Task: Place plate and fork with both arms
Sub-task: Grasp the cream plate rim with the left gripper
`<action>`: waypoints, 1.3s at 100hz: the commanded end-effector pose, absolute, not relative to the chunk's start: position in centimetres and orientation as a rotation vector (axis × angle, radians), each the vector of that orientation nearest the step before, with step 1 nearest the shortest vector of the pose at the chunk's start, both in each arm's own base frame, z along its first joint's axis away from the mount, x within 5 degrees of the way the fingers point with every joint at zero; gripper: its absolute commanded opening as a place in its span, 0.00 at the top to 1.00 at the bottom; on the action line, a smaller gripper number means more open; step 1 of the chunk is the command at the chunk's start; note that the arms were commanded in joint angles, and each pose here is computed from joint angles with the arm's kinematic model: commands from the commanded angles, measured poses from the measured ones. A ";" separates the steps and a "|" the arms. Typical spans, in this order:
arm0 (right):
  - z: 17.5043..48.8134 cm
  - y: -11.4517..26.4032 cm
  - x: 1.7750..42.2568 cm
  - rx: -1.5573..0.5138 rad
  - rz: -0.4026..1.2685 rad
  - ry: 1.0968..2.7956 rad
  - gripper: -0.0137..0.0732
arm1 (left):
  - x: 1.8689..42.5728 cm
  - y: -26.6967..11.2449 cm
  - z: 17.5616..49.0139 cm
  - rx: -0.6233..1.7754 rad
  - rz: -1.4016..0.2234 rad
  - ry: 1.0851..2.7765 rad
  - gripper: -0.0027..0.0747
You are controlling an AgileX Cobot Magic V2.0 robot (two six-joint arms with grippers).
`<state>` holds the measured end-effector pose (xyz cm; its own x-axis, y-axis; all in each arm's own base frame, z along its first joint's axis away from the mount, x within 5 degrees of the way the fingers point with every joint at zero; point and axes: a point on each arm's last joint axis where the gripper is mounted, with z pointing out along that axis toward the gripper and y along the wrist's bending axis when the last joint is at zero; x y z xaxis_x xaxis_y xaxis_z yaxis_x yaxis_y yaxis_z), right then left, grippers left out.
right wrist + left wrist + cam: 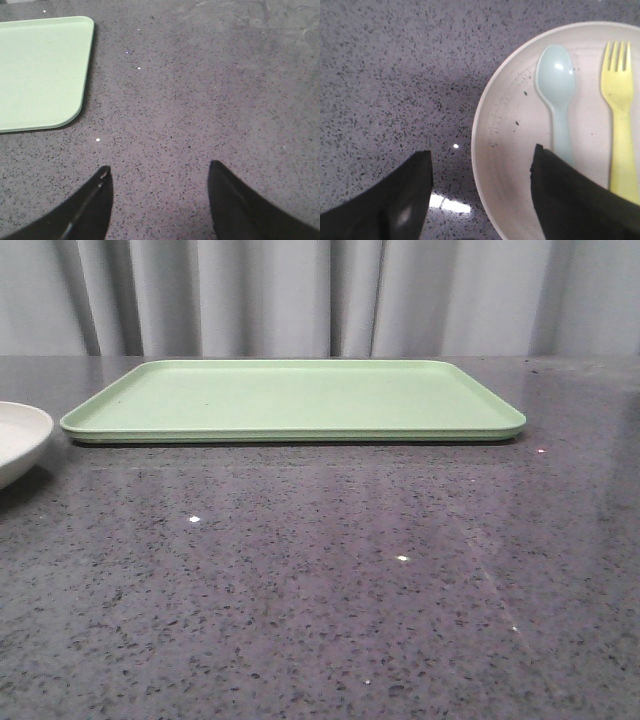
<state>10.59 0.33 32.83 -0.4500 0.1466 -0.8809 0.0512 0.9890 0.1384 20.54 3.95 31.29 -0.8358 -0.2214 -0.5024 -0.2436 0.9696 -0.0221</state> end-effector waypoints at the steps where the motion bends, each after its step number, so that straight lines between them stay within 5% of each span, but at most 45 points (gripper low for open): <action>1: 34.4 0.3 11.0 0.121 0.108 1.948 0.34 | 21.7 4.2 31.8 -0.326 0.066 2.572 0.41; 49: 34.4 0.3 11.0 0.121 0.108 1.947 0.34 | 24.9 5.0 27.6 -0.326 0.090 2.740 0.43; 130: 34.4 0.3 11.0 0.121 0.108 1.947 0.34 | 25.2 5.1 27.2 -0.329 0.083 2.744 0.99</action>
